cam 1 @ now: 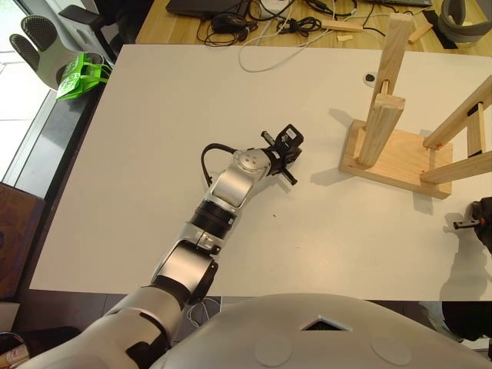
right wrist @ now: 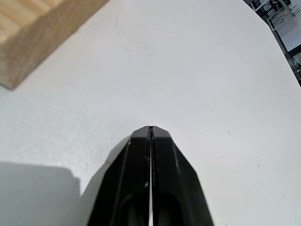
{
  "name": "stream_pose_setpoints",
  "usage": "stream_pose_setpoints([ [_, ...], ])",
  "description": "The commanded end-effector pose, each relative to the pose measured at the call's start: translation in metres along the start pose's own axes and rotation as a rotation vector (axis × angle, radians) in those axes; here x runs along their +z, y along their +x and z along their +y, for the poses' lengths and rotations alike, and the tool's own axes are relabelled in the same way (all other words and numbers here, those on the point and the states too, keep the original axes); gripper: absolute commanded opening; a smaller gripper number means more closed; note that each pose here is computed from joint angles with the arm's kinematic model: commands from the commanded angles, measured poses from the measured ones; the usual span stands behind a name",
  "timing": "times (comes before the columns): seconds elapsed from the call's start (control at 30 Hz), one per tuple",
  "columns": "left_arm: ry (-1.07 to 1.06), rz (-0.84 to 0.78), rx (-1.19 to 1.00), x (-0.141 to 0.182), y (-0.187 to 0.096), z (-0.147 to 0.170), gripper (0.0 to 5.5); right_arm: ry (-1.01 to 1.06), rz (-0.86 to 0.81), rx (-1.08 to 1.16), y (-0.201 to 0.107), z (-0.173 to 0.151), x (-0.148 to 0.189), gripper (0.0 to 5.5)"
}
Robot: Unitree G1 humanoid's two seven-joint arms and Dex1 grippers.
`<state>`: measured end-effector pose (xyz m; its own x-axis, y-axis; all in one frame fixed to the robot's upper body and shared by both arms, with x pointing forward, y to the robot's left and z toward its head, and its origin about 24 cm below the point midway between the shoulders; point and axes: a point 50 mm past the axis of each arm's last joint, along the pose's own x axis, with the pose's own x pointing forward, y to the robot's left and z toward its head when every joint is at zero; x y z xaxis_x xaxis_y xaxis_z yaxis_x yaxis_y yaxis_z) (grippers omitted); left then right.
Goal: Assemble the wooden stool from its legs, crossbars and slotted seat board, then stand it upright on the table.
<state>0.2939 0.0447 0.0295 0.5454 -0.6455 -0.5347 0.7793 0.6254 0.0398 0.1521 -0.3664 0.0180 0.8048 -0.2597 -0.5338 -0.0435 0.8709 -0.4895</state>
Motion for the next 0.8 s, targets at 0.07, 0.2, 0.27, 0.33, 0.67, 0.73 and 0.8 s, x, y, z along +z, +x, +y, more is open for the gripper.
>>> stream_pose_setpoints([
  [0.07,0.001,-0.005,-0.015,0.007,0.008,-0.001,0.04,-0.042,-0.030,0.070,0.013,0.005,0.025,0.00],
  [0.2,0.016,-0.007,-0.027,0.010,0.014,-0.004,0.04,-0.050,-0.024,0.121,0.014,0.010,0.034,0.00],
  [0.27,0.022,-0.008,-0.019,0.010,0.016,-0.003,0.04,-0.049,-0.024,0.147,0.012,0.014,0.037,0.00],
  [0.33,0.021,-0.007,-0.014,0.009,0.017,-0.001,0.04,-0.049,-0.024,0.160,0.011,0.016,0.039,0.00],
  [0.67,-0.040,-0.108,-0.200,0.011,0.022,-0.014,0.04,-0.049,0.003,0.196,-0.001,0.025,0.035,0.00],
  [0.73,-0.077,-0.129,-0.228,0.010,0.024,-0.015,0.04,-0.047,-0.001,0.196,-0.001,0.026,0.036,0.00],
  [0.8,-0.105,-0.144,-0.242,0.011,0.028,-0.016,0.04,-0.043,-0.003,0.196,-0.001,0.026,0.037,0.00],
])
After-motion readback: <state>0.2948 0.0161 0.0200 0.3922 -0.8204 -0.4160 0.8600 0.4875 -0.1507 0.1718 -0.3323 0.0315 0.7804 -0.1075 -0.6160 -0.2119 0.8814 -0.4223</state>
